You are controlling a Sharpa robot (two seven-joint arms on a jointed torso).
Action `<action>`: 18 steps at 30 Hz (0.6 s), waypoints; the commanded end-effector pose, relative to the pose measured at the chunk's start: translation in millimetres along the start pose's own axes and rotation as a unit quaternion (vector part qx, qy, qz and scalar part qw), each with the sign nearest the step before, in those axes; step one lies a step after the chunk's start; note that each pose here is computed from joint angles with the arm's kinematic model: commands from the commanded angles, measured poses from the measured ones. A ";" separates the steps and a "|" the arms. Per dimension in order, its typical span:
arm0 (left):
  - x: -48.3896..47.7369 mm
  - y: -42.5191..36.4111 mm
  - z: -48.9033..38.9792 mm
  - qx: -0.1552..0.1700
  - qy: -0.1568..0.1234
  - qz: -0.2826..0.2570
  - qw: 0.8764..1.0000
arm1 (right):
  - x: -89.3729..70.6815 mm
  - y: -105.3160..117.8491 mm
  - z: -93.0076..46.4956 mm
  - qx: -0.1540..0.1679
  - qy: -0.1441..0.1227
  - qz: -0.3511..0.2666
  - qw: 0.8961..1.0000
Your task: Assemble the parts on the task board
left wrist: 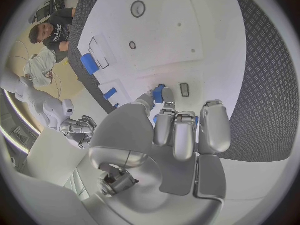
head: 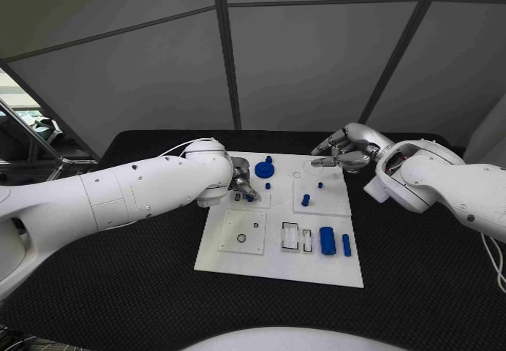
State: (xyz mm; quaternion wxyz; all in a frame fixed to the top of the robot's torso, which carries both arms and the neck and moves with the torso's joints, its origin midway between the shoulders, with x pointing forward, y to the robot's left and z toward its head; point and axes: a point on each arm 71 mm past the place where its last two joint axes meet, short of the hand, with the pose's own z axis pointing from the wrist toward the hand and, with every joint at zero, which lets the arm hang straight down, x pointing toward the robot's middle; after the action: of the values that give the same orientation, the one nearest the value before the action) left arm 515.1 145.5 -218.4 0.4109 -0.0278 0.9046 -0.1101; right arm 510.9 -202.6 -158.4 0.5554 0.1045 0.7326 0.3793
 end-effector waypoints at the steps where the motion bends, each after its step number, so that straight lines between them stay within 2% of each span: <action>1: 6.2 -2.3 1.8 0.000 0.017 0.010 1.000 | -0.4 1.9 0.3 -0.004 0.002 -0.001 1.000; 18: 6.9 -1.4 6.6 -0.005 0.011 0.002 1.000 | -0.3 1.9 0.5 -0.005 0.002 -0.001 1.000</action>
State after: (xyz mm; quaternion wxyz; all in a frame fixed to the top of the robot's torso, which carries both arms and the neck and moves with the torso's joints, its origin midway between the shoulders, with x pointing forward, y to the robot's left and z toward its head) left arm 517.9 143.6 -222.1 0.4082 -0.0289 0.9063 -0.1058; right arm 510.9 -202.5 -158.4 0.5551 0.1042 0.7329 0.3793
